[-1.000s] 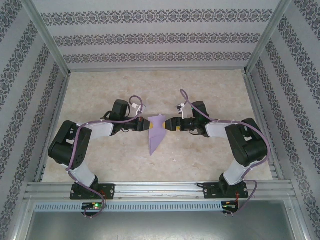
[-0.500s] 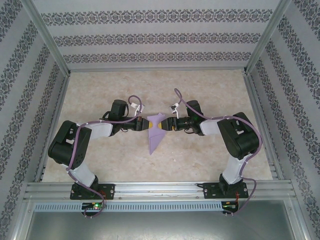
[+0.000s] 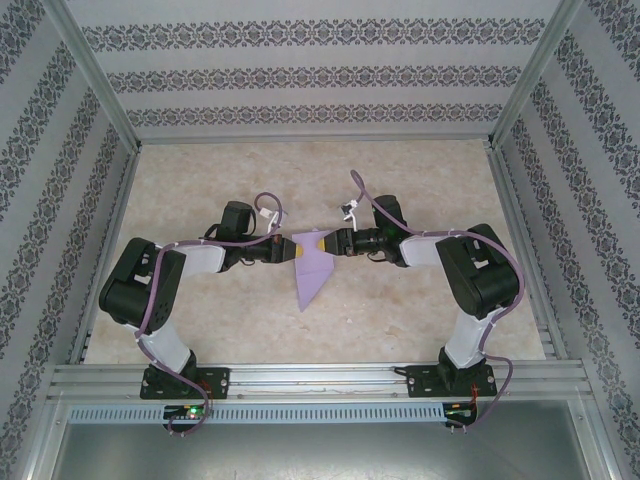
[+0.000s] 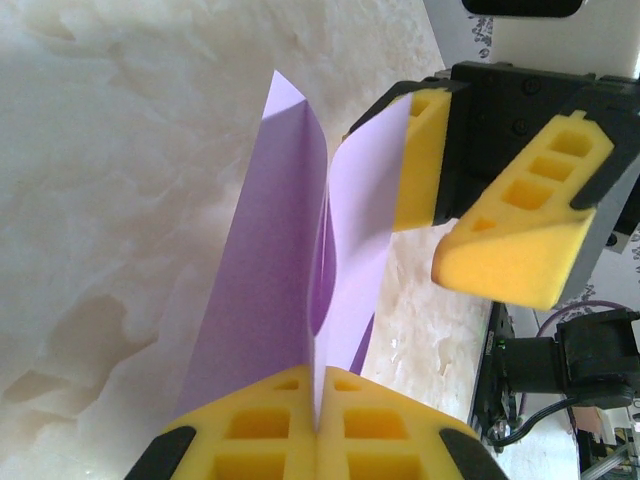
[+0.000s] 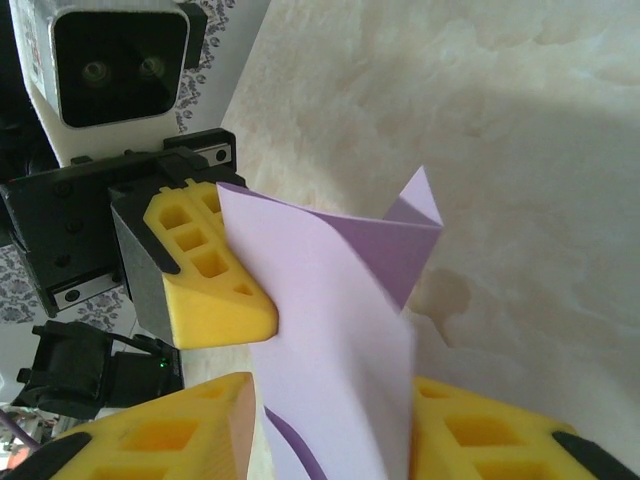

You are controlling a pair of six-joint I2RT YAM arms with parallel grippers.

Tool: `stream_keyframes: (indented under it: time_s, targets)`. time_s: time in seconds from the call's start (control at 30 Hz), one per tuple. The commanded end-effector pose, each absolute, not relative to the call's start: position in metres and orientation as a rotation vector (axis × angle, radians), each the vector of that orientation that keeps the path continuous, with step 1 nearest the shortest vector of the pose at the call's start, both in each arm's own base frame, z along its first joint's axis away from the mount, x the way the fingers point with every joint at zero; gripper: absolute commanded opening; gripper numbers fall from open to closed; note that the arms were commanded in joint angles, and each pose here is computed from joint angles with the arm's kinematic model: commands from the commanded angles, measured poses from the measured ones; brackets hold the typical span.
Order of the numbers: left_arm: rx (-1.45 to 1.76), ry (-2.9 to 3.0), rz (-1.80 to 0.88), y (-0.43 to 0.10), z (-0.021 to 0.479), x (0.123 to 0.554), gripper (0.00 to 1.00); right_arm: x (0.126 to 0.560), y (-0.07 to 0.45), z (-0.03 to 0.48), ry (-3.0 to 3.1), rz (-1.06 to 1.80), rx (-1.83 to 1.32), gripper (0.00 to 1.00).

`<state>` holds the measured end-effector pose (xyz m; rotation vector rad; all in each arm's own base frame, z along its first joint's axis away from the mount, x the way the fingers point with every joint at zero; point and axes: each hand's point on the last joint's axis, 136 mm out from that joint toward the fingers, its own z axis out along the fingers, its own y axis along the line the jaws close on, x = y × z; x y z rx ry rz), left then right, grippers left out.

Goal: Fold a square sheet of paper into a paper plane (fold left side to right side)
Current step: Fold the wing for the fifth time at the center of the table.

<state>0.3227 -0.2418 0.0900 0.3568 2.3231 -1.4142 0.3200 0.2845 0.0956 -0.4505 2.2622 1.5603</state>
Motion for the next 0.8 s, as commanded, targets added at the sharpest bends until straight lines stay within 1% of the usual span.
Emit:
stream_keyframes:
  time_s: [0.0, 0.07, 0.17, 0.27, 0.33, 0.37, 0.43, 0.5, 0.63, 0.77]
  targets:
    - [0.358, 2.317, -1.407, -0.238, 0.084, 0.324, 0.00, 0.327, 0.285, 0.101, 2.237, 1.558, -0.470, 0.36]
    - [0.358, 2.314, -1.411, -0.238, 0.084, 0.324, 0.00, 0.330, 0.285, 0.100, 2.244, 1.546, -0.459, 0.32]
    - [0.352, 2.315, -1.409, -0.237, 0.083, 0.324, 0.01, 0.335, 0.284, 0.095, 2.269, 1.532, -0.435, 0.21]
    - [0.339, 2.333, -1.372, -0.234, 0.081, 0.325, 0.09, 0.338, 0.283, 0.089, 2.301, 1.514, -0.399, 0.08]
    - [0.328, 2.349, -1.320, -0.229, 0.081, 0.327, 0.18, 0.341, 0.278, 0.083, 2.337, 1.491, -0.349, 0.00]
    - [0.324, 2.355, -1.294, -0.226, 0.081, 0.327, 0.21, 0.343, 0.275, 0.081, 2.353, 1.478, -0.316, 0.00]
    - [0.308, 2.371, -1.219, -0.218, 0.083, 0.329, 0.30, 0.347, 0.270, 0.076, 2.383, 1.474, -0.242, 0.00]
    - [0.306, 2.386, -1.136, -0.210, 0.086, 0.330, 0.35, 0.348, 0.267, 0.073, 2.406, 1.477, -0.186, 0.00]
    - [0.319, 2.395, -0.987, -0.196, 0.098, 0.326, 0.36, 0.346, 0.265, 0.069, 2.467, 1.469, -0.096, 0.00]
    - [0.395, 2.404, -0.854, -0.195, 0.108, 0.308, 0.37, 0.345, 0.259, 0.064, 2.536, 1.448, 0.026, 0.00]
